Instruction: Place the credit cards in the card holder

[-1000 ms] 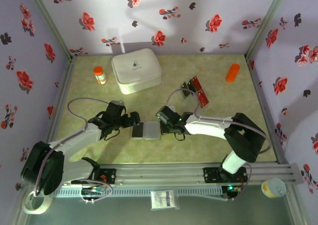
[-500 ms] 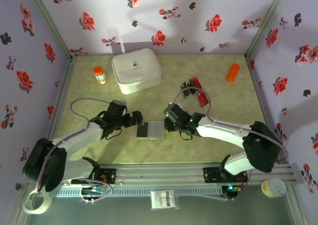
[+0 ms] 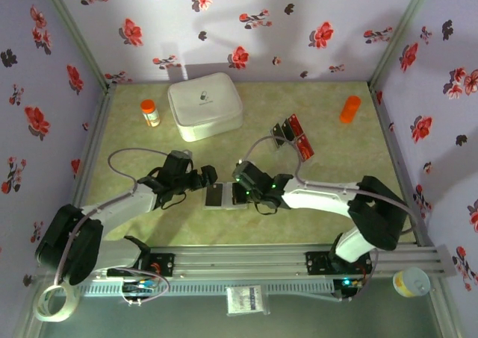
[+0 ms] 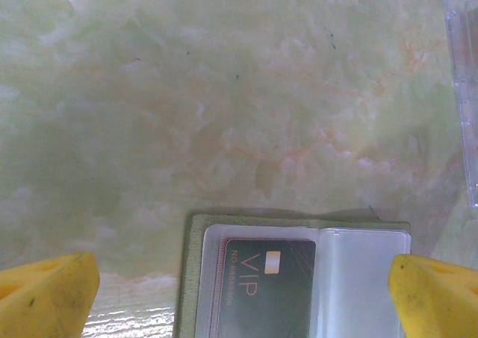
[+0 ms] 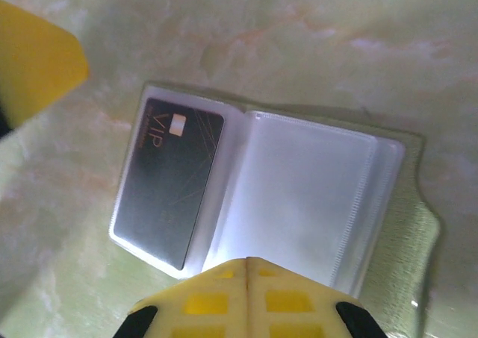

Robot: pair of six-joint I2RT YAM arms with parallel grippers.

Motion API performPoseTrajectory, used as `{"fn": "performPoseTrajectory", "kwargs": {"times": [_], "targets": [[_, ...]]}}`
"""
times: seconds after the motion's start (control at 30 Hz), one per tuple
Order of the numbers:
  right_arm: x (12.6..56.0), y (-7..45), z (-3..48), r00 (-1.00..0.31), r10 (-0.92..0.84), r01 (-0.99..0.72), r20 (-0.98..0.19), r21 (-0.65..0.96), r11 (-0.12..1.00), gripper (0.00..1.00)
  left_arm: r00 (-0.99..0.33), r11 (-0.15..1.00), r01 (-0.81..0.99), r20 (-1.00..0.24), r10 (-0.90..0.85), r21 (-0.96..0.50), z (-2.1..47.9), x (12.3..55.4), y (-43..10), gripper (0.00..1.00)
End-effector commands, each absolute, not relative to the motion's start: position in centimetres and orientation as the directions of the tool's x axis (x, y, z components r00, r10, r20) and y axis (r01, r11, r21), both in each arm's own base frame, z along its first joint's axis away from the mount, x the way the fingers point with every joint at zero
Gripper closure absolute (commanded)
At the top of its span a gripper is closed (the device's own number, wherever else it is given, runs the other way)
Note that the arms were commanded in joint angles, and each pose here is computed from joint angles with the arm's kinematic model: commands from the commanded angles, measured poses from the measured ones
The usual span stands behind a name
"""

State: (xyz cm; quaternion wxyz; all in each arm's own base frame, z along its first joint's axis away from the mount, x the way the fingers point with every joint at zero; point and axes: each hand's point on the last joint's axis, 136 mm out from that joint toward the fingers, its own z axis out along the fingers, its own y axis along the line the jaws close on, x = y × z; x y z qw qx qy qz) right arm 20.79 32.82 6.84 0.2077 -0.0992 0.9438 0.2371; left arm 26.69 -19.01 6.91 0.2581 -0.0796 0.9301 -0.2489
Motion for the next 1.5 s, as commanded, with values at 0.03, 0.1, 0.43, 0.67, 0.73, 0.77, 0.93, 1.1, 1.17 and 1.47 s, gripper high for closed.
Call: {"fn": "performPoseTrajectory", "kwargs": {"times": [0.03, 0.1, 0.43, 0.67, 0.73, 0.77, 0.93, 1.1, 1.17, 1.47], "targets": [[21.5, 33.3, 5.9, -0.893, -0.072, -0.267, -0.445, 0.394, 0.88, 0.99, -0.856, 0.86, -0.011, -0.441, -0.272, -0.51, 6.8, 26.8, -19.5, 0.0], [21.5, 32.5, 4.9, -0.894, -0.075, -0.254, -0.441, 0.362, 0.897, 1.0, -0.856, 0.861, -0.009, -0.44, -0.27, -0.509, 6.8, 26.8, -19.5, 0.0], [20.7, 29.9, 0.4, -0.924, -0.066, -0.193, -0.377, 0.311, 0.931, 1.0, -0.862, 0.859, -0.001, -0.435, -0.26, -0.513, 6.6, 26.8, -19.9, 0.0], [20.4, 29.4, -0.4, -0.93, -0.051, -0.173, -0.363, 0.314, 0.933, 1.0, -0.866, 0.851, 0.008, -0.429, -0.257, -0.525, 6.6, 27.0, -20.7, 0.0], [20.3, 29.3, -0.6, -0.932, -0.049, -0.17, -0.36, 0.312, 0.935, 1.0, -0.868, 0.85, 0.008, -0.426, -0.256, -0.527, 6.5, 27.0, -20.9, 0.0], [20.2, 29.2, -0.6, -0.932, -0.049, -0.17, -0.36, 0.312, 0.935, 1.0, -0.869, 0.849, 0.009, -0.424, -0.255, -0.529, 6.5, 27.0, -21.0, 0.0], [20.2, 29.1, -0.8, -0.933, -0.045, -0.165, -0.358, 0.313, 0.935, 1.0, -0.874, 0.845, 0.015, -0.418, -0.249, -0.534, 6.2, 26.8, -21.7, 0.0], [20.1, 29.0, -0.9, -0.933, -0.043, -0.163, -0.357, 0.314, 0.936, 1.0, -0.878, 0.843, 0.021, -0.413, -0.241, -0.537, 5.9, 26.6, -22.2, 0.0], [20.1, 29.0, -1.0, -0.934, -0.042, -0.162, -0.356, 0.316, 0.935, 1.0, -0.879, 0.843, 0.027, -0.414, -0.237, -0.538, 5.8, 26.6, -22.5, 0.0], [20.0, 29.1, -1.2, -0.935, -0.035, -0.157, -0.352, 0.323, 0.933, 1.0, -0.888, 0.844, 0.039, -0.405, -0.215, -0.534, 5.3, 26.5, -23.5, 0.0]]}}
